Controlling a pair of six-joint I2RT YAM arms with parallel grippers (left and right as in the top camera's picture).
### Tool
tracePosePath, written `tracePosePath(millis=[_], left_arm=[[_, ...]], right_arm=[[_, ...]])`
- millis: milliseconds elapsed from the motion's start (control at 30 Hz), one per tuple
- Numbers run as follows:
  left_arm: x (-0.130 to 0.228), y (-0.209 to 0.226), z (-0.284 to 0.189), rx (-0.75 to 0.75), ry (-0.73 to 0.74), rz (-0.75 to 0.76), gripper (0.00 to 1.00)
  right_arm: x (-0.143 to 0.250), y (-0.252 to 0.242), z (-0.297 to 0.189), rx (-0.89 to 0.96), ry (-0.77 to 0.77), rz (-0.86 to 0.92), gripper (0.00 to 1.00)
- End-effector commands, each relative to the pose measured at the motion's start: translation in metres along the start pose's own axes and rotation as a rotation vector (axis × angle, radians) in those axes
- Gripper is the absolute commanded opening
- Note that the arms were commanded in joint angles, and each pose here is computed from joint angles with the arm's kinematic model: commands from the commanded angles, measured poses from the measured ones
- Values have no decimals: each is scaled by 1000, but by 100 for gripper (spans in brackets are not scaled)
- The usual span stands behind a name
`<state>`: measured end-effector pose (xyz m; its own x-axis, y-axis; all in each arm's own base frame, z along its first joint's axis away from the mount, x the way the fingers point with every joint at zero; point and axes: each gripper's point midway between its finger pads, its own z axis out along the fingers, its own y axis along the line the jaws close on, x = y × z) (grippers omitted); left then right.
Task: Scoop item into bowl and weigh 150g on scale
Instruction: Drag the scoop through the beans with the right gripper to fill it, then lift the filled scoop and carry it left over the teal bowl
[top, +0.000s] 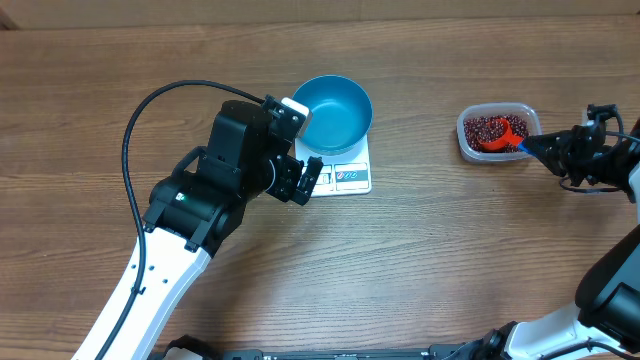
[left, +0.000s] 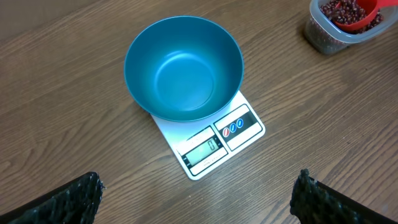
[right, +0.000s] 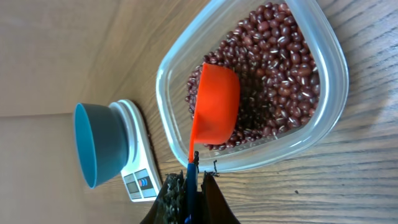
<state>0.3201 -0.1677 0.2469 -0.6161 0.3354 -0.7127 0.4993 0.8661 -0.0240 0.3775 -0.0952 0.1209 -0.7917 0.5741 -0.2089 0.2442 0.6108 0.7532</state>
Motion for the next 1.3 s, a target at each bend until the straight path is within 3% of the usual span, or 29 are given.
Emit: tracePosePath(millis=[0, 700, 1267], left_arm=[[5, -1, 4, 8, 15, 15, 100], [5, -1, 4, 8, 15, 15, 100], [5, -1, 4, 8, 15, 15, 100]], right_arm=[[-1, 7, -3, -65, -5, -7, 4], [-3, 9, -17, -141, -29, 13, 3], [-4, 41, -31, -358, -44, 4, 4]])
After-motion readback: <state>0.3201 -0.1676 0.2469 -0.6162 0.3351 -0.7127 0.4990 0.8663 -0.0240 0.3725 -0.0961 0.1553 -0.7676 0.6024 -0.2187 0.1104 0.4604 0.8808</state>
